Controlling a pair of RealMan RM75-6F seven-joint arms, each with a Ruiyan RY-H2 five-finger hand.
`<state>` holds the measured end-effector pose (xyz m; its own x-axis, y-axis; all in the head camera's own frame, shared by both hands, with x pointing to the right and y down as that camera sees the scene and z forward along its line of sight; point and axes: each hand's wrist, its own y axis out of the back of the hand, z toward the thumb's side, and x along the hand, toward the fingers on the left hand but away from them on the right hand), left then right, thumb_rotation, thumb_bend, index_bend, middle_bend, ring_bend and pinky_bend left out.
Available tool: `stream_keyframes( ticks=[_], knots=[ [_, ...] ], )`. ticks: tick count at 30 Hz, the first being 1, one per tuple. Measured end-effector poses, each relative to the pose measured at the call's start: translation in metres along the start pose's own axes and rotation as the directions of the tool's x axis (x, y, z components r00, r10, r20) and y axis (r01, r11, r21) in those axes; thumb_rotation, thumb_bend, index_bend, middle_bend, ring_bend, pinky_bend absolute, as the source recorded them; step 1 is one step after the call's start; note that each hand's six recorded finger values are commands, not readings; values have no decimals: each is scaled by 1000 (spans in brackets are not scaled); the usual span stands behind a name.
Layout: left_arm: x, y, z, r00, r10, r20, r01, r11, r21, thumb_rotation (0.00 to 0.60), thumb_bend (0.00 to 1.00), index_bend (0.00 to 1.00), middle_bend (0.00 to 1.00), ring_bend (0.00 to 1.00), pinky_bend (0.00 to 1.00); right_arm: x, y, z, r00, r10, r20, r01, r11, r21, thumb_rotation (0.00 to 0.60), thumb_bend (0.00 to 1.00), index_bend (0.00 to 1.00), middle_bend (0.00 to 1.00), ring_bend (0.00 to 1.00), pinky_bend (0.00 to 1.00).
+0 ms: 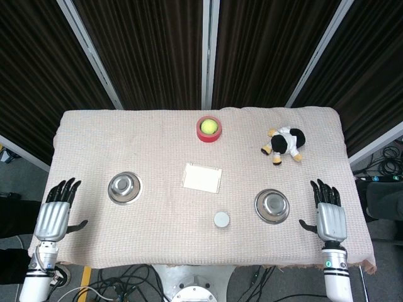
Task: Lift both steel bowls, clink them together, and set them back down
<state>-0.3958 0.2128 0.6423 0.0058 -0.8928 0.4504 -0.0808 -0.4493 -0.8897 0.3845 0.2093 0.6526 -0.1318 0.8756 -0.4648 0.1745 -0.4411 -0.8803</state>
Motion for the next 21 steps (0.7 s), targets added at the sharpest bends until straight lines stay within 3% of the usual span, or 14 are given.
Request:
stream_keyframes(
  ticks=[8,14,17,21],
  knots=[
    [7,-2,7,999,-4,34,5,1000,-2,600,0,95,47,2,117,-3,-1,4,1000,12,-11,-12,1000,3,600,0,0,0,0,0],
    [27,-2,25,991,-41,129,39,999,21,600,0,100,47,2,128,-9,-13,7,994,107,-6,-107,994,-11,600,0,0,0,0,0],
    [42,-4,40,977,-86,194,83,996,23,600,21,100,47,2,140,-14,-23,10,982,189,4,-189,982,-16,600,8,0,0,0,0],
    [64,-9,65,941,-173,292,171,985,34,600,119,98,47,2,144,-29,-33,23,962,274,2,-274,962,-22,600,25,0,0,0,0]
  ],
)
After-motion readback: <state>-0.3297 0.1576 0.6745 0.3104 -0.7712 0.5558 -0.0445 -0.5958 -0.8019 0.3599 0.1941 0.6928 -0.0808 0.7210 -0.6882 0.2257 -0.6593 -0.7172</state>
